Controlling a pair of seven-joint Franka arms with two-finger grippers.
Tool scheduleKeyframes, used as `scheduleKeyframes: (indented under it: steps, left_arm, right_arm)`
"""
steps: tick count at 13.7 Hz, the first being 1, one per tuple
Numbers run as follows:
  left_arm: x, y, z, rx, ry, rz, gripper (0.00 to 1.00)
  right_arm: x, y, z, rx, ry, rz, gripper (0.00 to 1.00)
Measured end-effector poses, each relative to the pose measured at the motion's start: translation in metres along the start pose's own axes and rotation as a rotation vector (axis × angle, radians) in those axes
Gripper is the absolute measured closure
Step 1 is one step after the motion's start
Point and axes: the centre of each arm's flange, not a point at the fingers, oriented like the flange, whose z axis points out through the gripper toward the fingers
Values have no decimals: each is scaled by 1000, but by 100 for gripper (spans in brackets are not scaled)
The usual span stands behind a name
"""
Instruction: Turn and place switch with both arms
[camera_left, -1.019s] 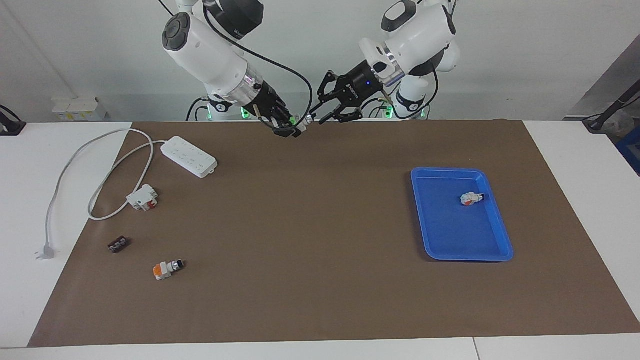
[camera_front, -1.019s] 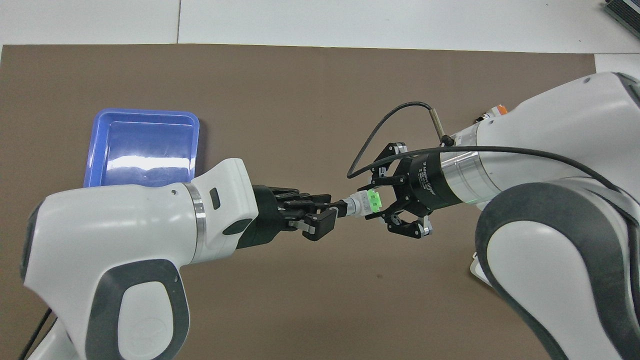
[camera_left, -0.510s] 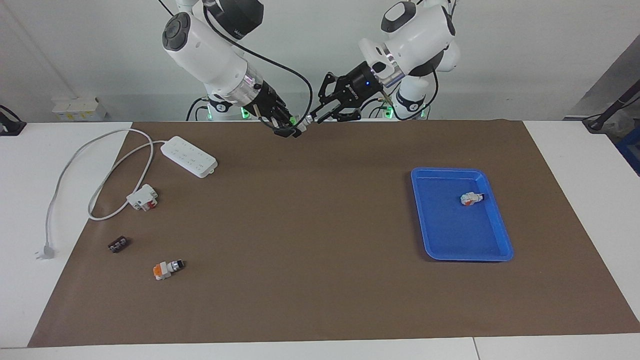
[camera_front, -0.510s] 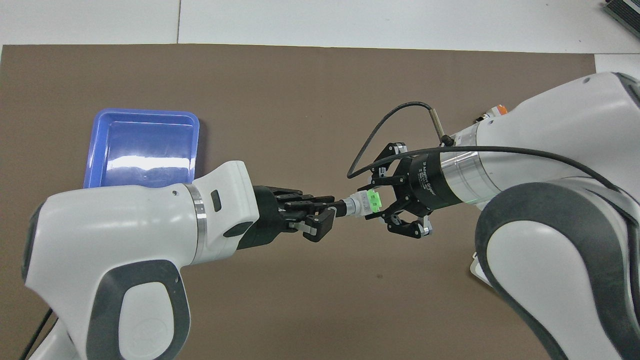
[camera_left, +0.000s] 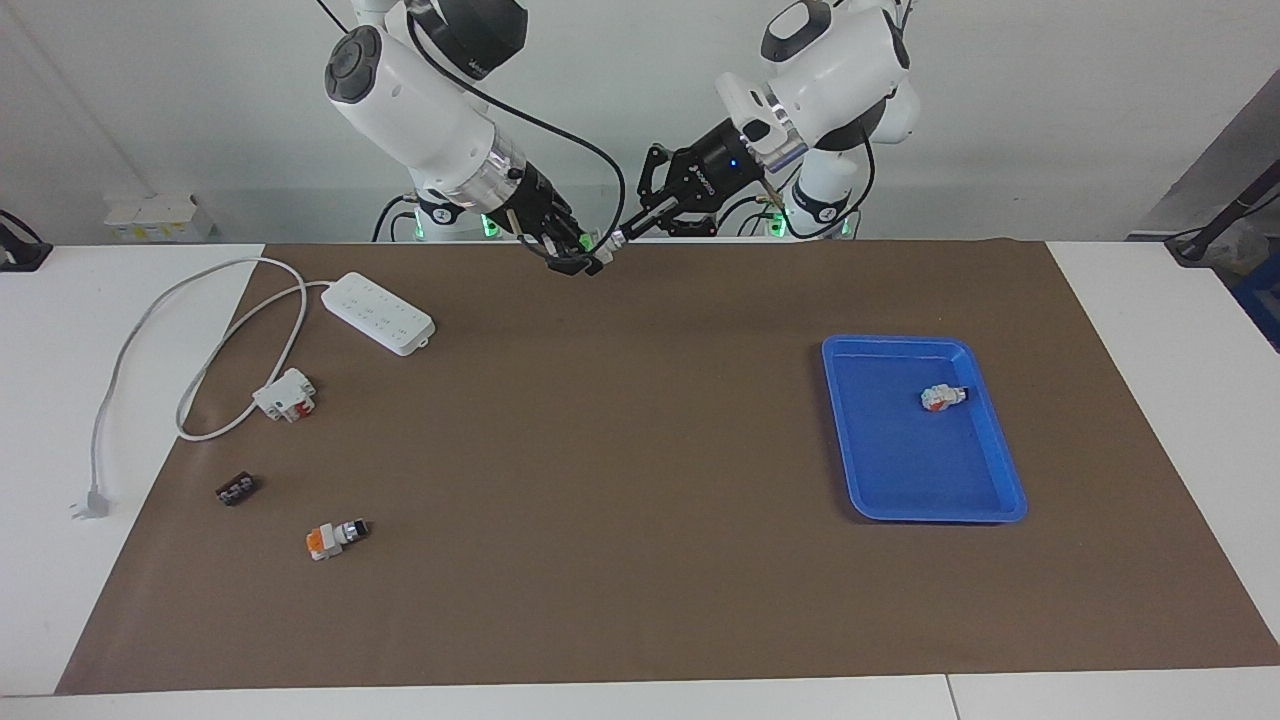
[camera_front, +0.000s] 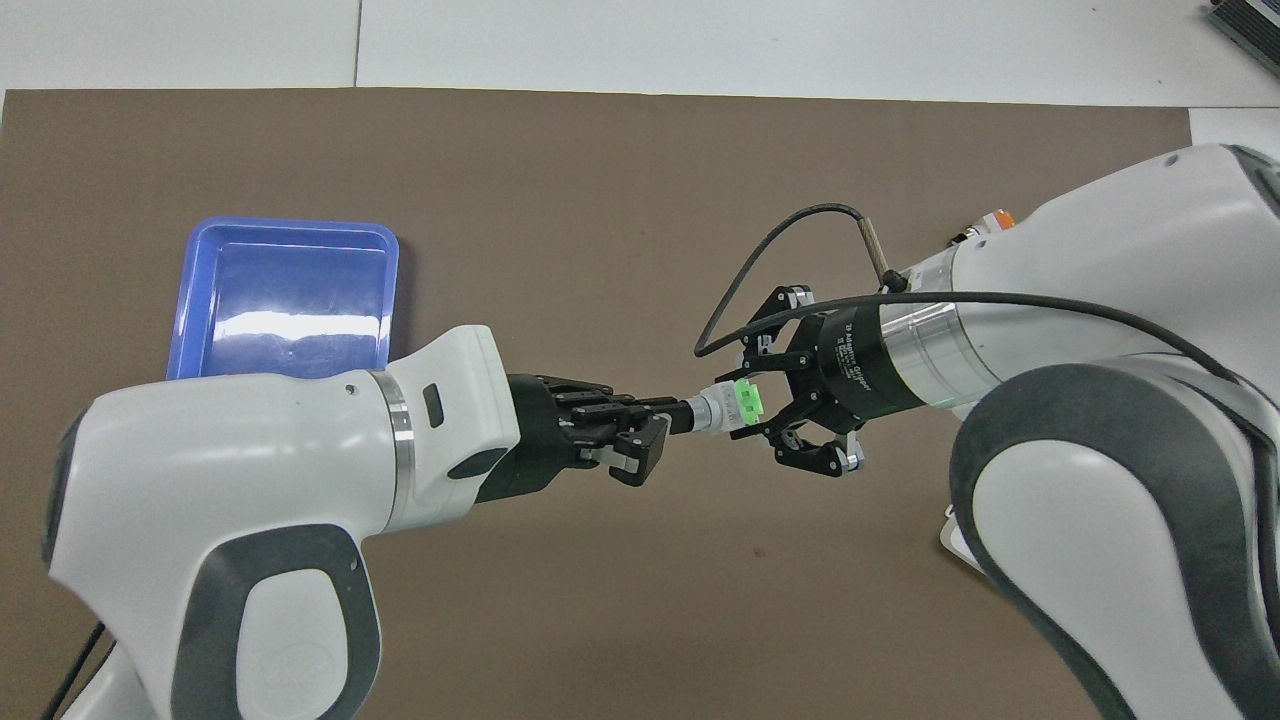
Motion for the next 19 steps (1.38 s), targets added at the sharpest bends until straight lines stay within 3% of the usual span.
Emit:
scheduleKeyframes:
  steps: [4, 9, 19]
  left_arm:
    - [0, 0, 0, -2, 0, -23, 90]
    - [-7, -3, 0, -4, -6, -165, 90]
    - [-13, -5, -2, -1, -8, -783, 90]
  right_arm:
    - [0, 0, 0, -1, 0, 0, 59]
    - [-1, 2, 6, -20, 1, -1, 59]
    - [-3, 3, 9, -32, 1, -5, 59]
